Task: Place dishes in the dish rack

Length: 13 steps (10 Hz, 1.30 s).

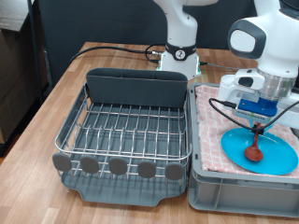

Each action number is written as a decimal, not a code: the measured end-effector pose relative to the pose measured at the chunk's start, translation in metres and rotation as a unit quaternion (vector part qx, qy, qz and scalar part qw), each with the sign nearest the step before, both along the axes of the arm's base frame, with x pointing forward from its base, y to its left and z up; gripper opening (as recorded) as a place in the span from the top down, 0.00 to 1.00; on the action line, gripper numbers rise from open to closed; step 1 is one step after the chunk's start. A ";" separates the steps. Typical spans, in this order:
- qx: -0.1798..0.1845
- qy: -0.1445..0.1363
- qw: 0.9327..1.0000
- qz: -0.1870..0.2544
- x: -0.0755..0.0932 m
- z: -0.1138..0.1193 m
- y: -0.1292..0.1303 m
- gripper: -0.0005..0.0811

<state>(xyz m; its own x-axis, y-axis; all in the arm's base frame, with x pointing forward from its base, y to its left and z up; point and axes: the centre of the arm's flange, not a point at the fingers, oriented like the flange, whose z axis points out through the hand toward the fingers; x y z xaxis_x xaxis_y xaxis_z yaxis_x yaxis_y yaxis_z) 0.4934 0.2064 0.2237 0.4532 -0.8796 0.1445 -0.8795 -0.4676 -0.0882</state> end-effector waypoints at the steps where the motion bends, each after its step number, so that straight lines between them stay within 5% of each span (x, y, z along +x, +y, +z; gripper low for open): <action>1: 0.001 -0.001 1.000 0.002 -0.001 0.001 0.003 0.88; 9: 0.012 -0.006 1.000 -0.024 -0.004 0.061 0.021 0.88; 13: 0.020 -0.007 0.993 -0.119 -0.024 0.108 0.016 0.88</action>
